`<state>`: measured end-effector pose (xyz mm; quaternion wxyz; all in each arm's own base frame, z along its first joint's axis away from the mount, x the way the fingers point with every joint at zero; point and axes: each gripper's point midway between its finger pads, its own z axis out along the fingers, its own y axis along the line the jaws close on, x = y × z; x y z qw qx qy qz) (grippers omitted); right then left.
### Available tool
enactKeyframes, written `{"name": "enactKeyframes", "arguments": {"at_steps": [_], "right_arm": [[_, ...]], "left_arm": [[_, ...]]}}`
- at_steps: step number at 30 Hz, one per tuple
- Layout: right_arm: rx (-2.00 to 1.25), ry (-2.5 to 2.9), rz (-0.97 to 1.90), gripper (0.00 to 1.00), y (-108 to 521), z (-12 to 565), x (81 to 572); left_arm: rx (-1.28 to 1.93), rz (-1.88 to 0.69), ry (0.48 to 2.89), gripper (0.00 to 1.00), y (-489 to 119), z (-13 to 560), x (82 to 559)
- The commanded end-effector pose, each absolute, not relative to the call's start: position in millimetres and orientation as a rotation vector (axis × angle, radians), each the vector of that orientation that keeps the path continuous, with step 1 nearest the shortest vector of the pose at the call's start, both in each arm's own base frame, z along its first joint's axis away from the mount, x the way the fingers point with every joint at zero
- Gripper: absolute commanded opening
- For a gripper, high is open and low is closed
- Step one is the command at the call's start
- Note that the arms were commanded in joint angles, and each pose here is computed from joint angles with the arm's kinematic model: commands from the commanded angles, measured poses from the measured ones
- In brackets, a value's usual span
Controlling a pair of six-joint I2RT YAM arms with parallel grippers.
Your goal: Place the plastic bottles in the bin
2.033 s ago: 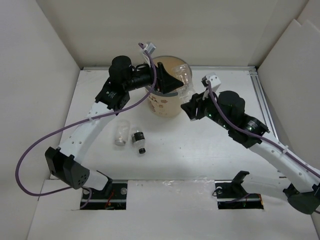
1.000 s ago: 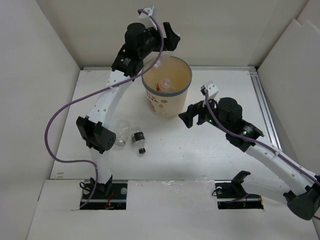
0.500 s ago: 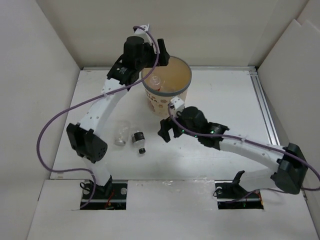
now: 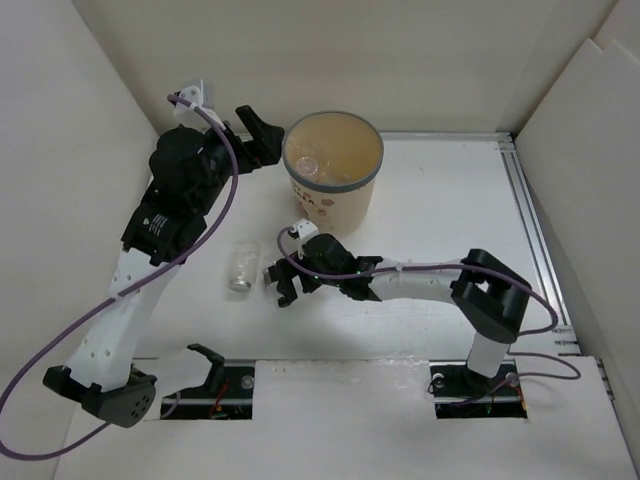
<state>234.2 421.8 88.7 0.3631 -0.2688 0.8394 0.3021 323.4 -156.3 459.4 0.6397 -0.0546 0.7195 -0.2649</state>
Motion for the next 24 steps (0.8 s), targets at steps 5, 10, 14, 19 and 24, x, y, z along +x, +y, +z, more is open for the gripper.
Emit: {"name": "enactKeyframes", "arguments": {"at_steps": [5, 10, 14, 19, 24], "right_arm": [[-0.633, 2.031, 0.93, 0.96, 477.7, 116.5, 250.8], [-0.639, 2.068, 0.944, 0.91, 490.7, 94.9, 253.0], [-0.629, 2.099, 0.92, 0.9, 487.2, 80.7, 253.1], [-0.646, 2.162, 0.846, 0.83, 483.4, 54.1, 247.0], [-0.616, 2.187, 0.818, 0.43, 478.3, 44.4, 248.4]], "left_arm": [[-0.141, -0.584, 1.705, 1.0, -146.9, 434.4, 308.0], [-0.145, -0.555, 1.718, 1.0, -140.4, 427.9, 303.2], [-0.137, -0.552, 1.708, 1.0, -138.5, 431.0, 300.3], [-0.131, -0.563, 1.7, 1.0, -138.7, 433.9, 297.0], [-0.131, -0.567, 1.691, 1.0, -137.3, 436.7, 294.4]]}}
